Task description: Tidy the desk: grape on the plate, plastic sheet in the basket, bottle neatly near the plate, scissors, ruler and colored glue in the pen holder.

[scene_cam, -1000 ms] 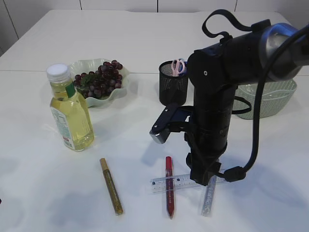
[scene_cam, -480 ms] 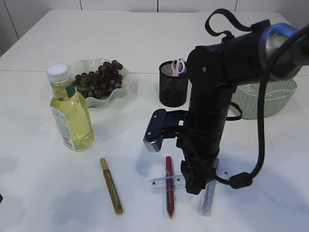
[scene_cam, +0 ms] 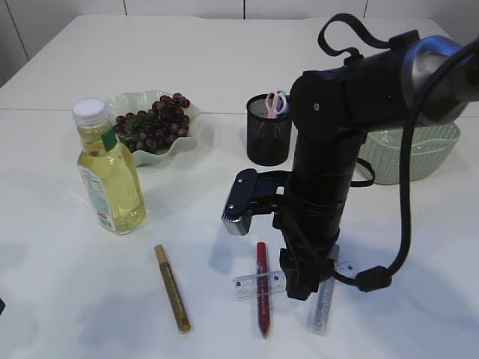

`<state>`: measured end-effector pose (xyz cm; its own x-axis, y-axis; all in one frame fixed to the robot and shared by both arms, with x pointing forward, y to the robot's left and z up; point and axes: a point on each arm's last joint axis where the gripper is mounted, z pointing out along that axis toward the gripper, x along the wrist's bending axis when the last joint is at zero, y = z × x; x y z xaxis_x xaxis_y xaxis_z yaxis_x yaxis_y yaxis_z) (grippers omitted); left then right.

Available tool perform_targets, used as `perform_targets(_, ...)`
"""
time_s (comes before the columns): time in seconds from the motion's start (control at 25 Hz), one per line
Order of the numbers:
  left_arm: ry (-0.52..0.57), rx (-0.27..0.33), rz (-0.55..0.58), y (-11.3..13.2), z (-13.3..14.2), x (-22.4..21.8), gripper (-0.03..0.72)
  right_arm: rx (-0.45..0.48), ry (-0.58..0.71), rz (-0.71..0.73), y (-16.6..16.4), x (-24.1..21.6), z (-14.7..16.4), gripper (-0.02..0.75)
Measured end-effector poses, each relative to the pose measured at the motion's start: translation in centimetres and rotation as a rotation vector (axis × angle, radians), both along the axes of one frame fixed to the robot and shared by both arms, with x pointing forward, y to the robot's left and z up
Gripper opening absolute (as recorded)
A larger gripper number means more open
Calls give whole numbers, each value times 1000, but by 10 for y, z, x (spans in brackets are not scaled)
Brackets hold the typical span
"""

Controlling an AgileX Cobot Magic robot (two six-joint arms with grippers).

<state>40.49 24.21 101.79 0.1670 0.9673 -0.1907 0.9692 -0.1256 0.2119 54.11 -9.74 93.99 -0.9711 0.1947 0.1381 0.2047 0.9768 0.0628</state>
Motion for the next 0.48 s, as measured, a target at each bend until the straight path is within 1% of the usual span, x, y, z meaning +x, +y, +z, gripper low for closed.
perform_targets(0.08, -2, 0, 0, 0, 0, 0, 559, 20, -28, 24, 2, 2, 0, 419)
perform_targets(0.16, -5, -1, 1, 0, 0, 0, 559, 20, -52, 70, 1, 4, 0, 419)
perform_targets(0.28, -5, -1, 1, 0, 0, 0, 559, 15, -77, 96, 1, 6, -1, 419)
perform_targets(0.48, -2, 2, -1, 0, 0, 0, 559, 9, -76, 112, 1, 7, -5, 419)
